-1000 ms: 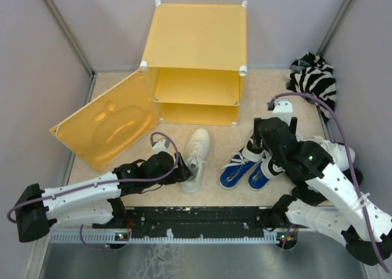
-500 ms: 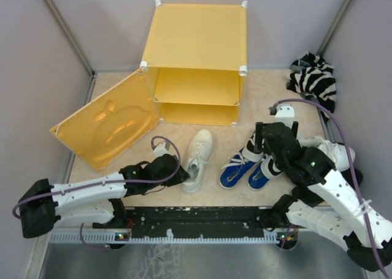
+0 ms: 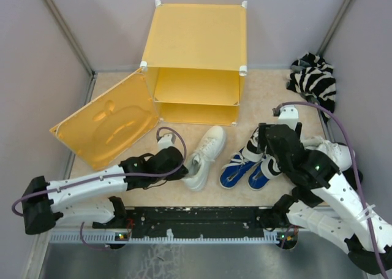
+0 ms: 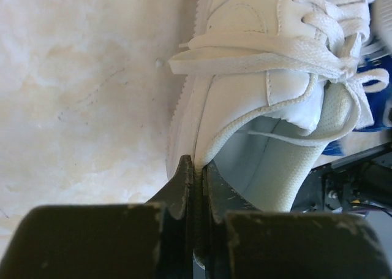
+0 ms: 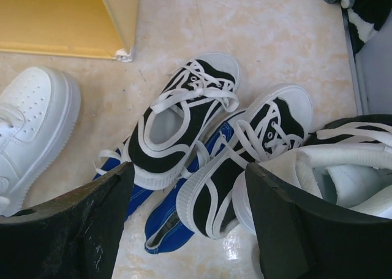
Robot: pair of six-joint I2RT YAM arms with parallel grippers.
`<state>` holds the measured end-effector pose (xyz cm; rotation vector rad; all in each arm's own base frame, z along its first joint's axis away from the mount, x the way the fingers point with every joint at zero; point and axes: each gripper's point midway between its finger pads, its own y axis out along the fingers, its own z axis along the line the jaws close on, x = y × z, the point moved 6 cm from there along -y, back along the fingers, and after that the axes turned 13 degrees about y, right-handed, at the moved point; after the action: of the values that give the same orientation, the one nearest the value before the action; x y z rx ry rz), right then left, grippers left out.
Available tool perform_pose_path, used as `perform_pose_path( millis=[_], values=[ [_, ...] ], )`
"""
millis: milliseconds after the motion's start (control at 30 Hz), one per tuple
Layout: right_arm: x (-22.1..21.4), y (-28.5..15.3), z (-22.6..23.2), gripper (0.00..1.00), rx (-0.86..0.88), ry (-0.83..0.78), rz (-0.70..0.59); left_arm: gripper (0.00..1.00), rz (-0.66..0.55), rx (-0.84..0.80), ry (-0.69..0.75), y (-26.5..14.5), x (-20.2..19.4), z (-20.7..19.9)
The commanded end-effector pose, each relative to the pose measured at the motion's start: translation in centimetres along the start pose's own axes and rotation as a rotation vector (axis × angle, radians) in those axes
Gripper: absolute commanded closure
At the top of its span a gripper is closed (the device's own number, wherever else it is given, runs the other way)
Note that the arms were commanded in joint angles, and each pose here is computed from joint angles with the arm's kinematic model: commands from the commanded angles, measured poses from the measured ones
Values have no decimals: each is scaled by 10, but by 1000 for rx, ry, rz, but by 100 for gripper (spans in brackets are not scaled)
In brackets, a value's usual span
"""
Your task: Place and organize the shoes in the shoe cabinet
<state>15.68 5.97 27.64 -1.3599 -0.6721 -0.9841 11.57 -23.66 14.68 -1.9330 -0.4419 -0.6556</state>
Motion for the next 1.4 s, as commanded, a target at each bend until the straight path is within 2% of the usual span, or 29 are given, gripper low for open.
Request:
perform_pose_path(
  millis=[0, 200, 467, 733, 900, 1367],
  values=[
    [20, -6, 1, 26, 9, 27, -66, 100, -267, -105, -31, -49, 78, -39],
    [27, -4, 8, 27, 31, 13, -69, 100, -437, -63, 23, -84, 126, -47],
    [34, 4, 20, 27, 67, 8, -67, 100, -610, 48, 102, -91, 173, -51],
    [43, 6, 31, 27, 108, 18, -73, 100, -676, 67, 85, -65, 211, -39],
    [42, 6, 31, 27, 110, 24, -72, 100, -744, 61, 80, -64, 244, -39],
    [31, 9, 28, 27, 110, 31, -56, 100, -775, 160, 31, -25, 309, -5]
  ],
)
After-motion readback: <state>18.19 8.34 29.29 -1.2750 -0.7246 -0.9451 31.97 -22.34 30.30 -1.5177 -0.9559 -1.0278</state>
